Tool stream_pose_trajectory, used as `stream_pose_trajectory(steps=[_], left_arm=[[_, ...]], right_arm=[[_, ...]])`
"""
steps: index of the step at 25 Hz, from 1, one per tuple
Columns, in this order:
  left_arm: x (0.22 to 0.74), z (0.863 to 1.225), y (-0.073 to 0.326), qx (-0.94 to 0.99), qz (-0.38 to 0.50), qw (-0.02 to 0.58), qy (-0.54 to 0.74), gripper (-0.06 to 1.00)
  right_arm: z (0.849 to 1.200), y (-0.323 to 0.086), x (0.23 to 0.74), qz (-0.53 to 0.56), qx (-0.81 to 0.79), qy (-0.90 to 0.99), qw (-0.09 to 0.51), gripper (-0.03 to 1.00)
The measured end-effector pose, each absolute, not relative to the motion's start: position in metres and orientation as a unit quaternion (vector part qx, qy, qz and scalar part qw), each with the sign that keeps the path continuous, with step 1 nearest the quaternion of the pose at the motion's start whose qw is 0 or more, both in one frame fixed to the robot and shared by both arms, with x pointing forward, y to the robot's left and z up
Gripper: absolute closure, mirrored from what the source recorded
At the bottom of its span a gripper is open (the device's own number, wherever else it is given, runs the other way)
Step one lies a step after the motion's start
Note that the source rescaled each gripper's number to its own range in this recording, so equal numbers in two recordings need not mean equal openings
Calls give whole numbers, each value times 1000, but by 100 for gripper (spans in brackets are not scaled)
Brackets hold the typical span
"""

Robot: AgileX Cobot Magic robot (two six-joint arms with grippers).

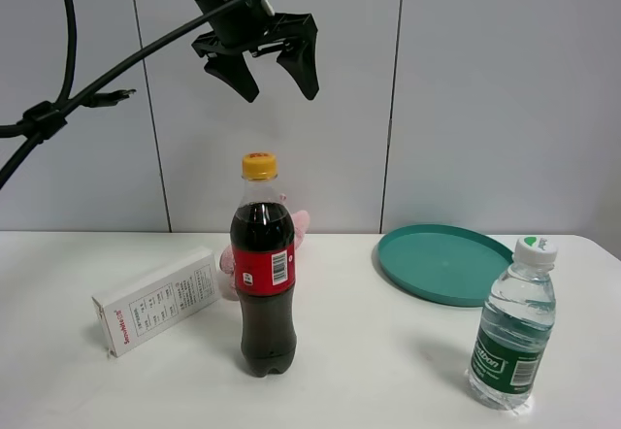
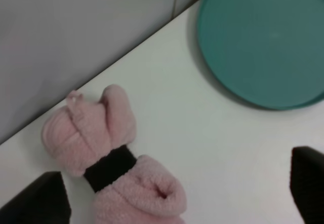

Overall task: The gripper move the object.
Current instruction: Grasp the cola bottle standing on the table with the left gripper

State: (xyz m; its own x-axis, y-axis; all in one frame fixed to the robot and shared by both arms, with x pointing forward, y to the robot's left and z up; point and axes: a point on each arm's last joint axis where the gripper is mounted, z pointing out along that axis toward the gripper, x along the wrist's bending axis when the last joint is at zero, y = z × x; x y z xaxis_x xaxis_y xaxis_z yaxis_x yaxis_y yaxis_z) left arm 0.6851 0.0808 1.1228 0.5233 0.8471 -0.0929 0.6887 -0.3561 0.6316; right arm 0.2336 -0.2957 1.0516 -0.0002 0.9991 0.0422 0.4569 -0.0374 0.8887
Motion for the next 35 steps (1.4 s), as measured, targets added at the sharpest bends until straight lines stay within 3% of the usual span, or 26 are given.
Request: stream_pose_trajectory(steps=[9, 13, 15, 22, 30, 35], left_arm=[[628, 1189, 96, 820, 151, 339, 435, 19], [586, 1186, 116, 837, 124, 303, 439, 19], [562, 1177, 128, 836, 118, 298, 444, 19], [488, 1126, 169, 782, 200, 389, 445, 19], [461, 1041, 190, 766, 268, 401, 425, 19], [451, 1016, 192, 742, 275, 438, 427, 19]], right_arm=[[1052, -296, 234, 381, 611, 596, 356, -3], [1052, -296, 234, 381, 611, 596, 356, -3], [1052, -296, 234, 381, 611, 596, 356, -3], [1052, -296, 234, 381, 611, 596, 356, -3], [1052, -296, 234, 381, 611, 596, 356, -3], [1052, -296, 234, 381, 611, 596, 356, -3]])
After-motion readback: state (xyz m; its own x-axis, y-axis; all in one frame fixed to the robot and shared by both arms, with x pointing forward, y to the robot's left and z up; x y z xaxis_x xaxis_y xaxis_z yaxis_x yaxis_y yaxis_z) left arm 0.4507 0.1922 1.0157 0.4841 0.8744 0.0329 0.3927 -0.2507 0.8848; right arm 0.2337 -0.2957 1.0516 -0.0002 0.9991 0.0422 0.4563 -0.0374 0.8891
